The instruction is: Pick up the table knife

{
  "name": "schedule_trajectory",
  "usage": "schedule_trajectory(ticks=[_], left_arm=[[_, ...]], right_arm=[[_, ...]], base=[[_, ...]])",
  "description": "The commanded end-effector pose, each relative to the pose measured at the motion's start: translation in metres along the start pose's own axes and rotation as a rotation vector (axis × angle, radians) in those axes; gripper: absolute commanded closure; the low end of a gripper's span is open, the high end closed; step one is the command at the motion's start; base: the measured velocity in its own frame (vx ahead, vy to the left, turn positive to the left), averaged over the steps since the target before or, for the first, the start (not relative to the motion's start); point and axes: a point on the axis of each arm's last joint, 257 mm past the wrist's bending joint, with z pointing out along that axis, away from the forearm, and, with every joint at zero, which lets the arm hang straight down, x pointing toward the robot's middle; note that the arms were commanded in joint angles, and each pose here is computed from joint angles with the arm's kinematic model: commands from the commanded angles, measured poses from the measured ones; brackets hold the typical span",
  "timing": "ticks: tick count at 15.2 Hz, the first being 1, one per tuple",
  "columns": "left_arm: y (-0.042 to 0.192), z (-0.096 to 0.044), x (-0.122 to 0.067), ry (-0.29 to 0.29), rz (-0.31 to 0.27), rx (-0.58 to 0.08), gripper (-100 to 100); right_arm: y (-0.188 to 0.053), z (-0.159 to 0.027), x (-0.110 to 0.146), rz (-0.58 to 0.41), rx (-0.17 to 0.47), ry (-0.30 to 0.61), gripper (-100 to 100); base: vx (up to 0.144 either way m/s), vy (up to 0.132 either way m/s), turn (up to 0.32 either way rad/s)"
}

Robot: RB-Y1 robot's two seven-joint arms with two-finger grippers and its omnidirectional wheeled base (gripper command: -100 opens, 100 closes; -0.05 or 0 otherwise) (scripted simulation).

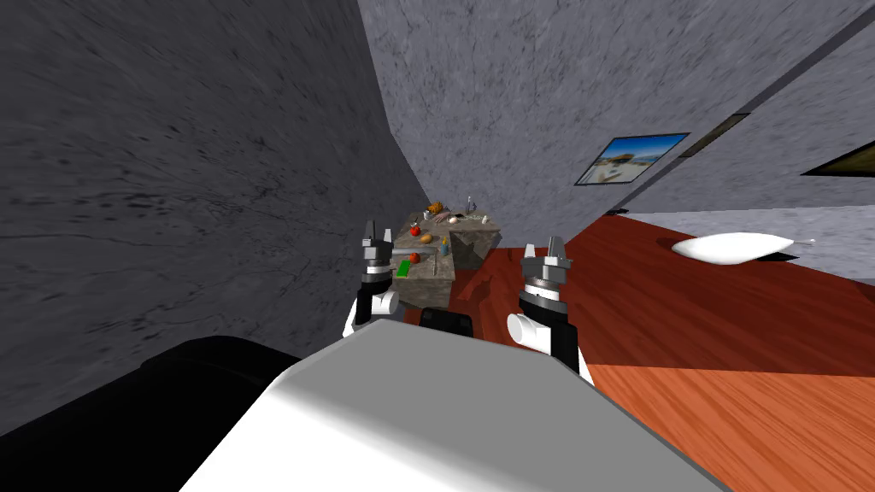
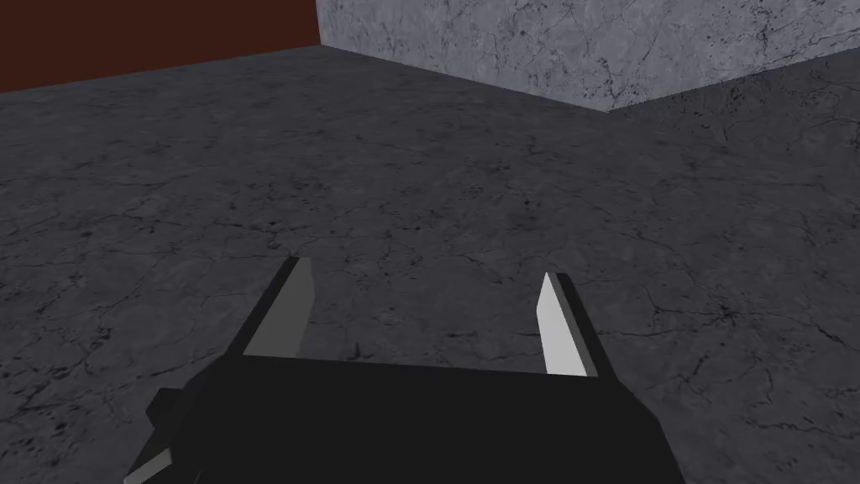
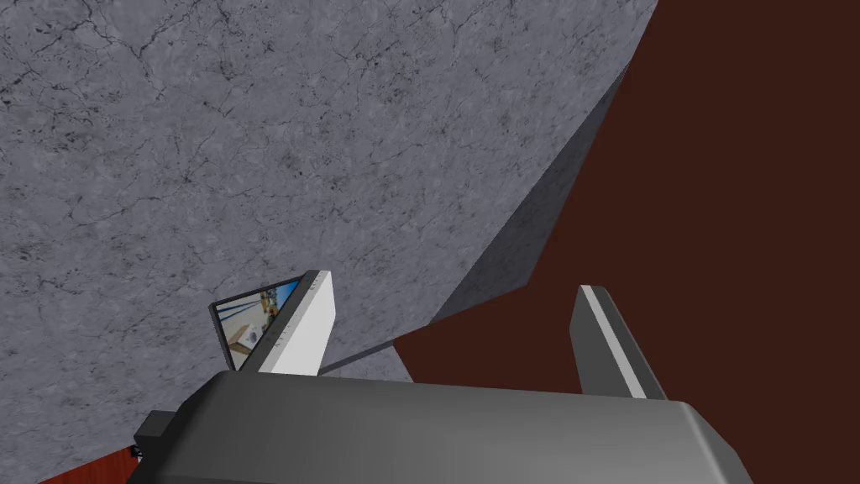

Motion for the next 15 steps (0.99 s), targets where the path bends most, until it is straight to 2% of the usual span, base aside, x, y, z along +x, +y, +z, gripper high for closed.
schedule_trajectory(ticks=[1,3,7,8,10,13,14,15], left_arm=[[0.006,-0.001,0.005,0.037,0.017,-0.016,-100],[0.012,-0.001,0.008,0.064,0.032,-0.031,-100],[0.04,-0.004,0.015,0.149,0.093,-0.099,-100],[0.04,-0.004,0.015,0.149,0.093,-0.099,-100],[0.065,-0.008,0.015,0.197,0.141,-0.158,-100],[0.078,-0.01,0.015,0.235,0.177,-0.191,-100],[0.092,-0.012,0.014,0.262,0.209,-0.225,-100],[0.092,-0.012,0.014,0.262,0.209,-0.225,-100]], right_arm=[[0.0,0.0,0.0,0.0,0.0,0.0,0],[0.0,0.0,0.0,0.0,0.0,0.0,0],[0.0,0.0,0.0,0.0,0.0,0.0,0],[0.0,0.0,0.0,0.0,0.0,0.0,0],[0.0,0.0,0.0,0.0,0.0,0.0,0],[0.0,0.0,0.0,0.0,0.0,0.0,0],[0.0,0.0,0.0,0.0,0.0,0.0,0],[0.0,0.0,0.0,0.0,0.0,0.0,0]], base=[[-0.003,-0.009,-0.042],[-0.012,-0.023,-0.064],[-0.023,-0.036,-0.079],[-0.017,-0.036,-0.067],[-0.025,-0.049,-0.142],[-0.029,-0.057,-0.102],[-0.026,-0.051,-0.107],[-0.024,-0.046,-0.102]])
